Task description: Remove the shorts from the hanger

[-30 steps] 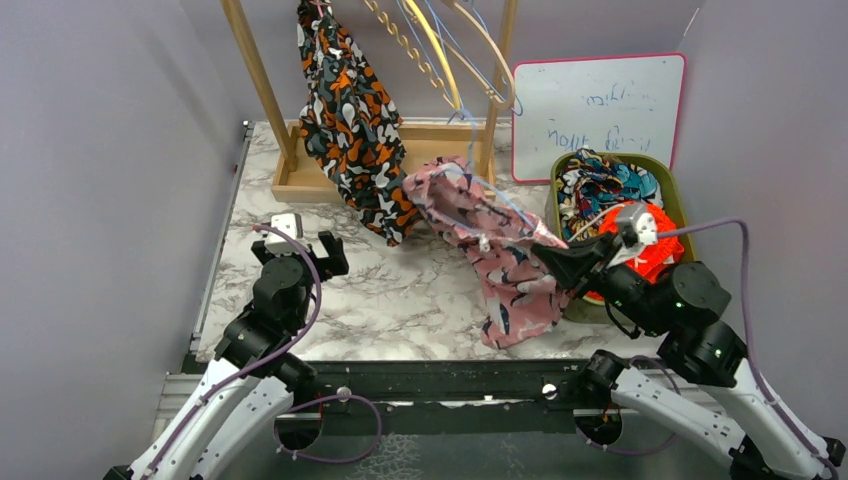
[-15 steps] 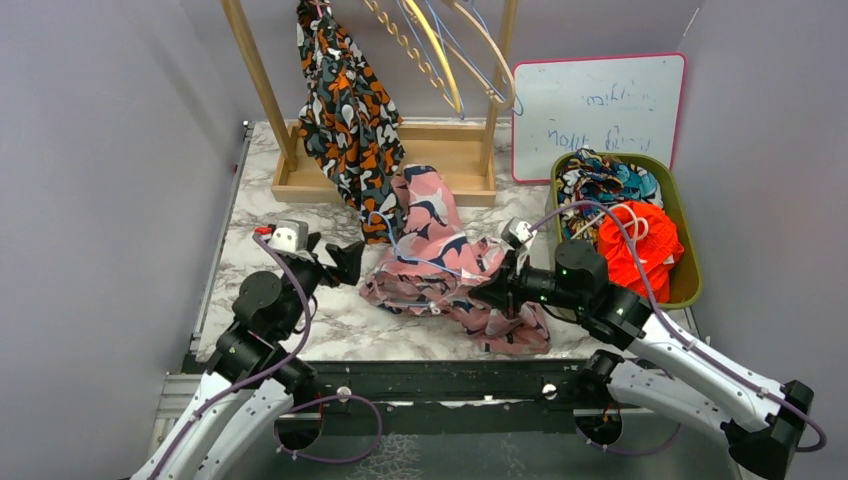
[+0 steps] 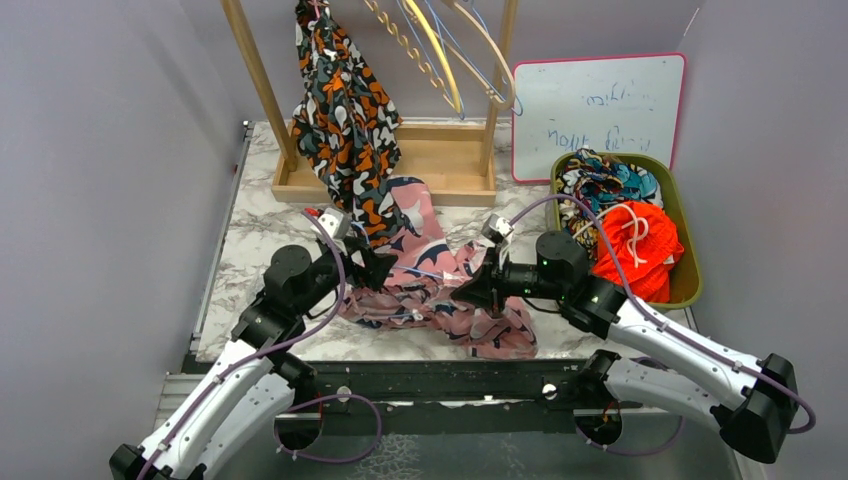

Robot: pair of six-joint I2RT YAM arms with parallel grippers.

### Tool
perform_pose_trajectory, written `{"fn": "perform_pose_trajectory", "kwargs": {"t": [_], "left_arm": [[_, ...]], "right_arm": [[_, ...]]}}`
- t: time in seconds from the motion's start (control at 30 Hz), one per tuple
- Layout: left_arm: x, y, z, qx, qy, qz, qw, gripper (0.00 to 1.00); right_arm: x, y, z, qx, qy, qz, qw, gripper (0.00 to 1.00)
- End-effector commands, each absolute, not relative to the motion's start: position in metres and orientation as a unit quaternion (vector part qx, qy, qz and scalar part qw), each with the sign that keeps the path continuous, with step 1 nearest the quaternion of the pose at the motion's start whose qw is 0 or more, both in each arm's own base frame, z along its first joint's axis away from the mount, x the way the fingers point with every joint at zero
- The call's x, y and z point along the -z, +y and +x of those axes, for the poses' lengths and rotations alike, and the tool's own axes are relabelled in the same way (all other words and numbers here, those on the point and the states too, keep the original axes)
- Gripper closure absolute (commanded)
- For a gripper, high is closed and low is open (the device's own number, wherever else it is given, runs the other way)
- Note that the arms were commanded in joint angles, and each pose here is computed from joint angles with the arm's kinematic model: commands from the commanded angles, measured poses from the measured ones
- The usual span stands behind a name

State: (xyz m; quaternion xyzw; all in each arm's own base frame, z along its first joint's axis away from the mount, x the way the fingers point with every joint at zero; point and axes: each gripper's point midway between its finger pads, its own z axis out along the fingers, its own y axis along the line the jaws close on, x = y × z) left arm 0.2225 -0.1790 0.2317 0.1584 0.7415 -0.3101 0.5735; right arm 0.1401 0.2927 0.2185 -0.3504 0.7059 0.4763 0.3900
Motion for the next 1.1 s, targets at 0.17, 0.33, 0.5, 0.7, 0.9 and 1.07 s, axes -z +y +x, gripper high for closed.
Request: {"fn": "perform_pose_trajectory", "kwargs": {"t": [0.17, 0.33, 0.5, 0.7, 0.9, 1.07], "left_arm": [[-0.241, -0.161, 0.233, 0.298, 0.736, 0.092, 0.6, 0.47], [-0.232, -0.166, 0.236, 0.296, 0.753, 0.095, 0.579, 0.64], [-0.234, -0.165, 0.235, 0.294, 0.751, 0.101, 0.582, 0.87], [-0.241, -0.149, 0.236, 0.263, 0.741, 0.09, 0.611, 1.0], [-0.244, -0.142, 0.237, 0.25, 0.738, 0.083, 0.621, 1.0], [-0.241, -0.144, 0.237, 0.249, 0.744, 0.086, 0.615, 1.0]], "right_arm": [[-0.232, 0.303, 0.135, -0.508, 0.676, -0.362, 0.392, 0.99], [-0.23, 0.302, 0.14, -0.5, 0.681, -0.355, 0.4, 0.99], [-0.226, 0.303, 0.145, -0.492, 0.691, -0.349, 0.399, 0.99], [-0.235, 0.303, 0.151, -0.473, 0.707, -0.349, 0.392, 0.5], [-0.241, 0.3, 0.167, -0.423, 0.731, -0.36, 0.397, 0.26], [-0.218, 0.317, 0.173, -0.396, 0.758, -0.384, 0.347, 0.36]]}}
